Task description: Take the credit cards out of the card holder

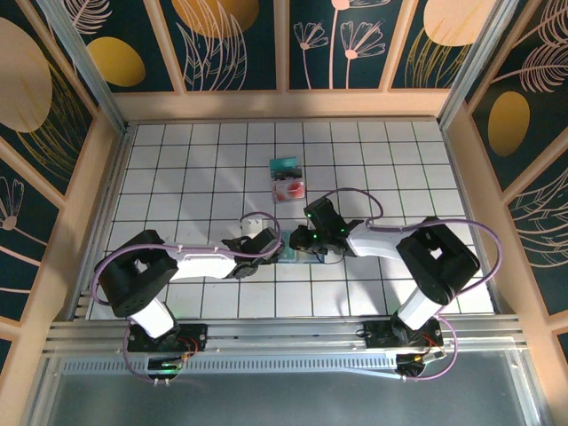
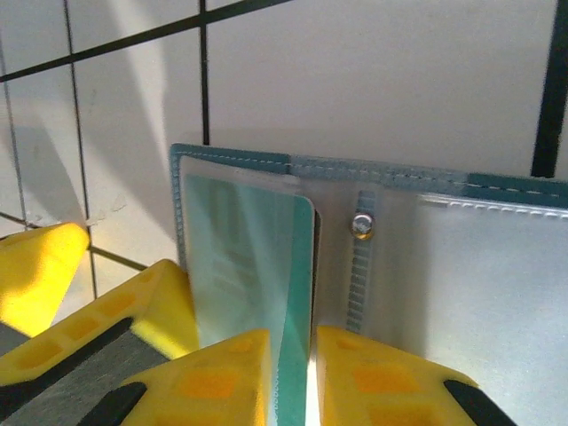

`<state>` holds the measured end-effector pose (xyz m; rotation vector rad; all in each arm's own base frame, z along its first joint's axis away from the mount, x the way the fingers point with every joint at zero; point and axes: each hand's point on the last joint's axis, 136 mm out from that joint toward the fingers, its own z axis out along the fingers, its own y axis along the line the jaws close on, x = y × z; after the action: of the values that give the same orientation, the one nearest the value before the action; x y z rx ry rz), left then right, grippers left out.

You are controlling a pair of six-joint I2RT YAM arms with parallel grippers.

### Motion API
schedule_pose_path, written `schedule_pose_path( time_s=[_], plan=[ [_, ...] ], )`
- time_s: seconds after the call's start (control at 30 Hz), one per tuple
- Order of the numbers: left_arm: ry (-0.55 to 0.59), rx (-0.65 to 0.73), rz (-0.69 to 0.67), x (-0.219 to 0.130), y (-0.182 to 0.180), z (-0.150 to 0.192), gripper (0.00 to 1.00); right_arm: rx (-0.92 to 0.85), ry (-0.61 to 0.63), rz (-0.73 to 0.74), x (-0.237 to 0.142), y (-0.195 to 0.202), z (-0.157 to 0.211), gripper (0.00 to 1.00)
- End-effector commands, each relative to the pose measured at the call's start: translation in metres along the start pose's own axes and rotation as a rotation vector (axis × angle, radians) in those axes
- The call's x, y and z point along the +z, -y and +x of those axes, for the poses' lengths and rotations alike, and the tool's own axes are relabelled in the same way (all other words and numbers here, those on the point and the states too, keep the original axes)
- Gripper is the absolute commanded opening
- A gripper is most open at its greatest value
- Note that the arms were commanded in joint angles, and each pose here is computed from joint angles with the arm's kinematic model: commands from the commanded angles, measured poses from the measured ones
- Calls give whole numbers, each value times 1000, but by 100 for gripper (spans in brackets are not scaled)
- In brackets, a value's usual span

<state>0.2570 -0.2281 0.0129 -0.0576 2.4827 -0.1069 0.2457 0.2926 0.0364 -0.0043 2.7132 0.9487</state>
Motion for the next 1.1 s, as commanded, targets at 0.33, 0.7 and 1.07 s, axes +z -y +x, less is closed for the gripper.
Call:
schedule_pose_path(
  time_s=[0.33, 0.7, 1.07],
  plan=[
    [-117, 68, -58, 8, -18, 31, 94, -21, 8, -155, -9, -28, -2, 20],
    [-121, 69, -41, 7, -14, 31, 94, -8, -31, -211, 5, -28, 6, 26],
    [-112, 56, -58, 2, -18, 26, 99, 8, 10, -299, -16, -30, -2, 22]
  ],
)
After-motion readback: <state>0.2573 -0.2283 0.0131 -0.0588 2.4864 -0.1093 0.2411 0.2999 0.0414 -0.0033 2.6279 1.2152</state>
